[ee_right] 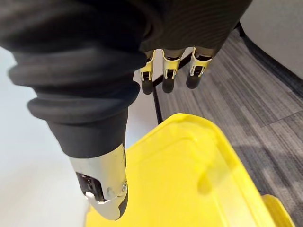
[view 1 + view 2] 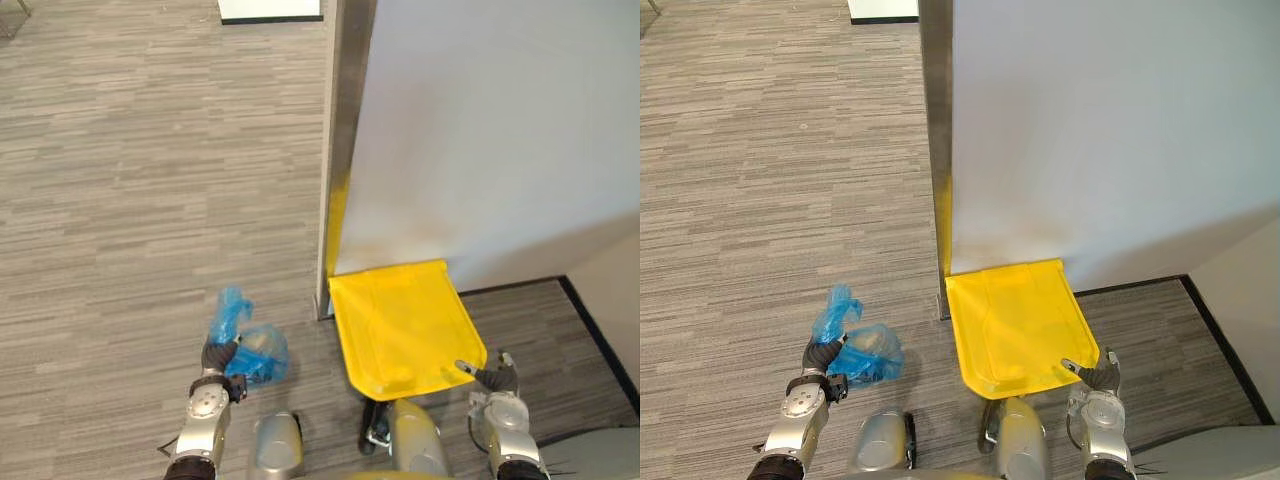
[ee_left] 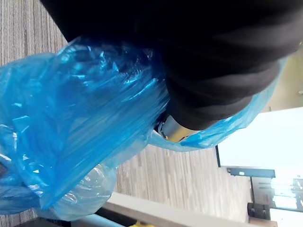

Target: Gather rubbish on tea table into small bin, then transfer packed bag to large trash can.

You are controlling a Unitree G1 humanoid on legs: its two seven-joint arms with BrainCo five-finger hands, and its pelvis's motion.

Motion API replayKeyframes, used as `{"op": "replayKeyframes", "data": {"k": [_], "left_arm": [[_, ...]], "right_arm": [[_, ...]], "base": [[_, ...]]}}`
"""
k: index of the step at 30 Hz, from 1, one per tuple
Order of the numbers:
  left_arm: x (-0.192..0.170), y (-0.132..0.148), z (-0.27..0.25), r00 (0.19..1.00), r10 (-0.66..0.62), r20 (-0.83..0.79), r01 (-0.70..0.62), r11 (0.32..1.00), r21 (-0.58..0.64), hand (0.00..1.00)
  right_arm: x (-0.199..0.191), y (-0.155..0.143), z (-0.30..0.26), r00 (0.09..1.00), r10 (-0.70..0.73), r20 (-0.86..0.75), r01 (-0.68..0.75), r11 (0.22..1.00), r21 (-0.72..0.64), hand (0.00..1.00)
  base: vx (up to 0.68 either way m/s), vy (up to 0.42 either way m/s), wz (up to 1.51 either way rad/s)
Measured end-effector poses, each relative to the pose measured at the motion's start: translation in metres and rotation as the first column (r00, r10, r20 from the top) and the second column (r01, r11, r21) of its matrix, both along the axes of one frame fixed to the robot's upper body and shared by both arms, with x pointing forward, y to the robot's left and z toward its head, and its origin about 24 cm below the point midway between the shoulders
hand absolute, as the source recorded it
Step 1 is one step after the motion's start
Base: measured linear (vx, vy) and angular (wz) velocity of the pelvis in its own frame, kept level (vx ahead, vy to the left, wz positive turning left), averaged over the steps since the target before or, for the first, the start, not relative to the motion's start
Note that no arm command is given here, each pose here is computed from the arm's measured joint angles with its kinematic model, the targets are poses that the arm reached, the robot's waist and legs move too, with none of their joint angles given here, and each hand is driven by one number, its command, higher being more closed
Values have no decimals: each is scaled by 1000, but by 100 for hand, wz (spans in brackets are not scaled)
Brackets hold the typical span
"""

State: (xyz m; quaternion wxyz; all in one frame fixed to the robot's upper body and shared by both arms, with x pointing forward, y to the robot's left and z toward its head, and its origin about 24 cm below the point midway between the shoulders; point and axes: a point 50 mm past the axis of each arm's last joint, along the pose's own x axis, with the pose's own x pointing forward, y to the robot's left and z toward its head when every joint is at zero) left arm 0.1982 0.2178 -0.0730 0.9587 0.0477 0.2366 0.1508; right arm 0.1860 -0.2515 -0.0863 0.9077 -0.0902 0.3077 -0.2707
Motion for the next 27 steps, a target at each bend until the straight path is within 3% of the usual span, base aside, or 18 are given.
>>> {"op": "replayKeyframes", "data": {"k": [14,23,27], "left_arm": [[-5,-9,-6,1000,-14,-22,13,999,-40,100],[-21,9,-13,997,23,-75,-23,1000,-2,100],[-22,13,-12,997,25,-75,-24,1000,12,100]], "right_arm": [[-11,6,-8,999,4,-35,-3,1000,16,0],[-38,14,-26,990,33,-137,-27,999,45,0],[-48,14,-29,987,33,-154,-26,998,50,0]], "base": [[2,-26,3],[-215,-52,9],[-227,-310,30]]}}
